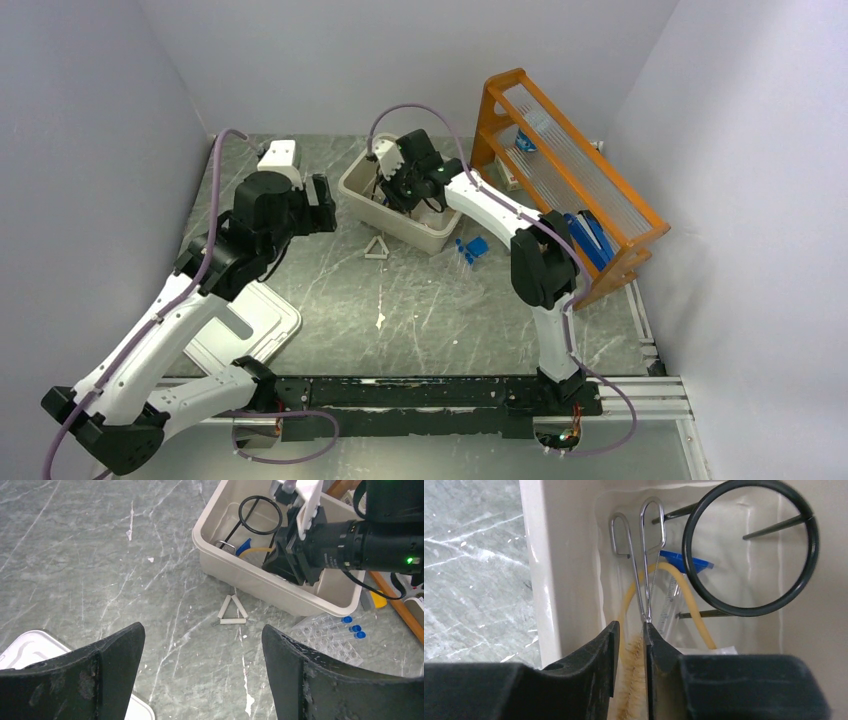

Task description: Organize the chemistry lab equipment

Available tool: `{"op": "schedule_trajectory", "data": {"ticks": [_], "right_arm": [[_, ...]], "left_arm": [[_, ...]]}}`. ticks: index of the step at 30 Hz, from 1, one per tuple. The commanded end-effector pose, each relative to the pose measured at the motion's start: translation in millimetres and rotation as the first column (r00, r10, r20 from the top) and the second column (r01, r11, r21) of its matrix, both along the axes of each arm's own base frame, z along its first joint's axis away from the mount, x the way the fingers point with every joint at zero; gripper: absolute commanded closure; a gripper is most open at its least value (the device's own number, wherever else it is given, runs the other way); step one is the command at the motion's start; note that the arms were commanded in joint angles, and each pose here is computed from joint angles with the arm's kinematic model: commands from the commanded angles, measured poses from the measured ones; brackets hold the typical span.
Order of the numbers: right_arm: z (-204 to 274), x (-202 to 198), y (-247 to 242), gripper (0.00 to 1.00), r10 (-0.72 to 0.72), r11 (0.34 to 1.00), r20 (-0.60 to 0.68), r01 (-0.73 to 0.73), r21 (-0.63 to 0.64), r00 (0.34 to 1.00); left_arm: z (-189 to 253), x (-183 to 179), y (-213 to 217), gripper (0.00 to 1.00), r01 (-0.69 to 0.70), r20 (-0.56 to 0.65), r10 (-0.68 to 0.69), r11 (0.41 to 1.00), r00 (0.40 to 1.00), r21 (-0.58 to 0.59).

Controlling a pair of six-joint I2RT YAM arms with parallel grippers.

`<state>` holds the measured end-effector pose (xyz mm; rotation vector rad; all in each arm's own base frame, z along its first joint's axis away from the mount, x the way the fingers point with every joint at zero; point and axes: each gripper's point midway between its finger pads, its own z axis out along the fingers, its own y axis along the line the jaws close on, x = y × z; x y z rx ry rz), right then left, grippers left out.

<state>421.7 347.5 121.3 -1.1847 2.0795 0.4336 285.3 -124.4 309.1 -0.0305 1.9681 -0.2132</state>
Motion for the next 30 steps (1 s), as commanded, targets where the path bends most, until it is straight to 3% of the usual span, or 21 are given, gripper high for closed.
{"op": "schedule_trajectory", "data": {"ticks": [1, 6, 10, 14, 18, 21, 23, 25, 30], "right_arm": [[31, 9, 0, 0.69, -0.068, 0.996, 0.022, 0.067, 0.052, 0.997], [71, 7, 0, 0.61, -0.146, 0.979, 0.037, 0.139, 0.151, 0.989], [96, -18, 11, 0.55, -0.148, 0.965, 0.047, 0.134, 0.226, 0.988], [97, -48, 30, 0.5, -0.142, 0.974, 0.131, 0.115, 0.193, 0.981], [57, -75, 48, 0.48, -0.047, 0.997, 0.138, 0.037, 0.073, 0.989], [24, -82, 51, 0.53, -0.006, 0.999, 0.122, 0.01, -0.033, 0.993], [8, -85, 55, 0.7, 0.021, 0.997, 0.104, -0.014, -0.07, 0.994], [-6, -88, 58, 0.79, 0.048, 0.995, 0.076, -0.041, -0.091, 0.996], [-36, -86, 63, 0.71, 0.074, 0.989, 0.04, -0.069, -0.133, 0.996]], "left_arm": [[-1, 6, -7, 0.1, 0.007, 0.013, -0.006, 0.999, 1.0, -0.043], [-9, 8, -1, 0.11, -0.039, 0.007, 0.039, 0.998, 0.999, -0.042], [-7, 8, 15, 0.12, -0.124, 0.033, 0.125, 0.992, 0.992, -0.035], [16, 4, 37, 0.12, -0.214, 0.102, 0.217, 0.976, 0.971, -0.041], [44, -5, 60, 0.12, -0.286, 0.179, 0.294, 0.956, 0.939, -0.07], [56, -13, 75, 0.11, -0.339, 0.215, 0.353, 0.935, 0.91, -0.104], [58, -16, 79, 0.11, -0.354, 0.226, 0.374, 0.927, 0.9, -0.125], [58, -17, 80, 0.11, -0.355, 0.227, 0.378, 0.925, 0.897, -0.136], [53, -15, 79, 0.11, -0.363, 0.208, 0.382, 0.923, 0.9, -0.125]]}}
